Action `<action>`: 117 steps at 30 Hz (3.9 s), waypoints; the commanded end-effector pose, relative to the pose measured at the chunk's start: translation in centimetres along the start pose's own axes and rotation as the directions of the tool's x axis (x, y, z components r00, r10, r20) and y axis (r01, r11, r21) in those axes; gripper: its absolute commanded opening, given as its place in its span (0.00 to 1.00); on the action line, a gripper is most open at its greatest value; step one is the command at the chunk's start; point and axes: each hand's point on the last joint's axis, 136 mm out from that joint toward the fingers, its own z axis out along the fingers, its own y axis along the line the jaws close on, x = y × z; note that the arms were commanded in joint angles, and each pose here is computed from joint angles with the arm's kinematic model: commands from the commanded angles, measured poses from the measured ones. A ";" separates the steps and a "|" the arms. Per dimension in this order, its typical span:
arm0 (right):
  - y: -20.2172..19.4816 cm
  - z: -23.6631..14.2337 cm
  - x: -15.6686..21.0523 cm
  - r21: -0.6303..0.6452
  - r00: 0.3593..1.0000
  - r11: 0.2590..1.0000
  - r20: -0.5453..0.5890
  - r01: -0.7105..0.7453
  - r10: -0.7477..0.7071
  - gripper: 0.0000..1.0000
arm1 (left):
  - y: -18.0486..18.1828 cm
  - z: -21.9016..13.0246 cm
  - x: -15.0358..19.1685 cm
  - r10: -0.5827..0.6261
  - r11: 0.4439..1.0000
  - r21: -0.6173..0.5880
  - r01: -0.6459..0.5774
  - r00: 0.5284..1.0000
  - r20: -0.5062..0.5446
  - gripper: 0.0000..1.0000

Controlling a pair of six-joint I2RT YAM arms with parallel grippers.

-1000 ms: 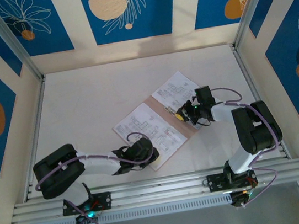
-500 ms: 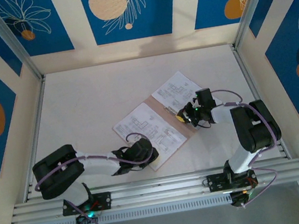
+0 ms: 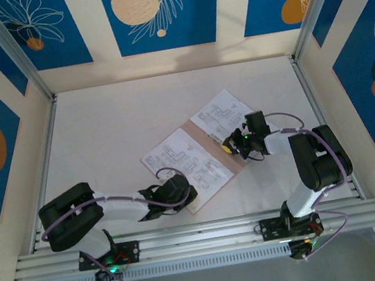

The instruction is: Put the files into the folder

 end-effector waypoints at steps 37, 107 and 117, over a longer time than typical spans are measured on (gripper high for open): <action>-7.0 -0.7 -1.5 0.411 0.972 0.893 0.213 -0.185 0.104 0.00 | 6.5 -0.6 0.9 0.028 0.979 -0.204 -0.032 0.999 -0.026 0.08; 6.6 -5.5 3.2 0.377 0.951 0.903 0.138 0.206 -0.275 0.43 | 10.1 -2.9 -1.3 0.040 0.957 -0.288 -0.040 0.999 -0.008 0.10; 3.9 -3.8 8.3 0.332 0.950 0.892 -0.054 0.308 -0.308 0.27 | 13.1 -7.7 -6.6 0.079 0.928 -0.368 -0.064 0.996 0.028 0.13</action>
